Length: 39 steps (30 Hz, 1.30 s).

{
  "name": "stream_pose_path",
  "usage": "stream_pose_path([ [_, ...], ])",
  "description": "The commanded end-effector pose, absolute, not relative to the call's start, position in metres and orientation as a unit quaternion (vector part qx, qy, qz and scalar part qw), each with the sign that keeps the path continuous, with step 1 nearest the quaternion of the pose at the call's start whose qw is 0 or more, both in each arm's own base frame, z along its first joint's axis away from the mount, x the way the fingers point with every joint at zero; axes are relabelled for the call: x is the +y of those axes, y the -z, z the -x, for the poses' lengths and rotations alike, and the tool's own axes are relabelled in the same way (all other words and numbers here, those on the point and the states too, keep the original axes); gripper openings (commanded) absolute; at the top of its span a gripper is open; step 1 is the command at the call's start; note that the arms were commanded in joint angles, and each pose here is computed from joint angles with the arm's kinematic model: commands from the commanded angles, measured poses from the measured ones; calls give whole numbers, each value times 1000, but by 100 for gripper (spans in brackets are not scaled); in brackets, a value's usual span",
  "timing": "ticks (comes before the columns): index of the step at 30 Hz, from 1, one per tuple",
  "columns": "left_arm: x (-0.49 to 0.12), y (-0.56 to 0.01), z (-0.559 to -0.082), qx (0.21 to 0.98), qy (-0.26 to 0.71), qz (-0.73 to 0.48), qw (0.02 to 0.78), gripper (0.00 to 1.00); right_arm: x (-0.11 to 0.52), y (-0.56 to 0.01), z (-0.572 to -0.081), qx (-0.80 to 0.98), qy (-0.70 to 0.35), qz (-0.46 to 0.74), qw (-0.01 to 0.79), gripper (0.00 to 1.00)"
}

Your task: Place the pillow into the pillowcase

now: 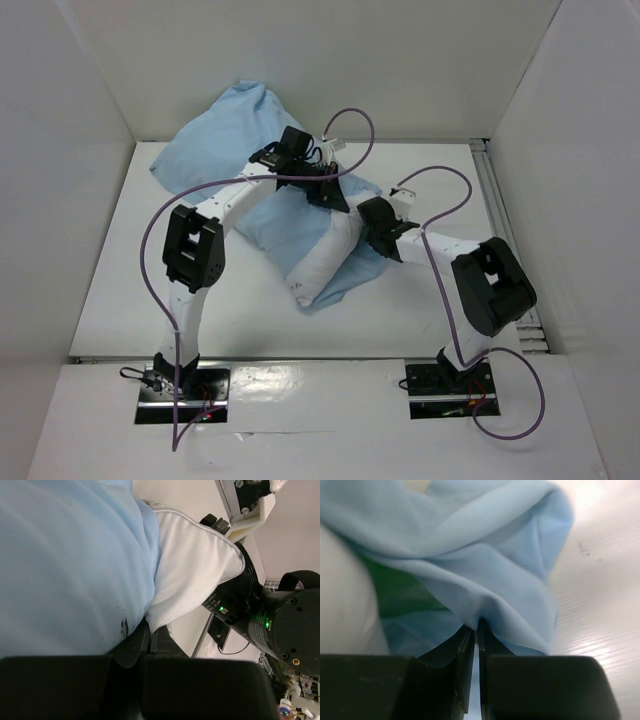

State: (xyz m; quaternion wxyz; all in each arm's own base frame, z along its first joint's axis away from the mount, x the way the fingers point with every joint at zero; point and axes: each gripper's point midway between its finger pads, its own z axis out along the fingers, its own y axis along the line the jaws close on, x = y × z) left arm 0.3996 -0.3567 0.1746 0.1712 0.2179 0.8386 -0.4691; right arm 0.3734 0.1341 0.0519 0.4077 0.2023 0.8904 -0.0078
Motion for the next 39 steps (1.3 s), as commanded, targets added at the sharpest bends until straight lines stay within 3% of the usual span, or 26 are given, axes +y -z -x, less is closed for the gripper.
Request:
stream_pose_path([
  [1, -329, -157, -409, 860, 449, -184, 157, 0, 114, -79, -390, 857, 45, -242, 452, 12],
  [5, -325, -159, -411, 860, 449, -182, 162, 0, 98, -79, -384, 852, 65, -256, 452, 0],
  [8, -323, -154, -411, 862, 444, -183, 162, 0, 90, -81, -380, 850, 63, -263, 452, 0],
  [18, -317, -123, -391, 880, 409, -210, 122, 0, 78, -228, -402, 735, -187, -294, 582, 0],
  [30, -333, -103, -370, 888, 380, -242, 90, 0, 149, -374, -424, 606, -425, -139, 658, 0],
  [39, -335, -67, -368, 911, 347, -216, 57, 0, 204, -471, -361, 513, -528, 2, 677, 0],
])
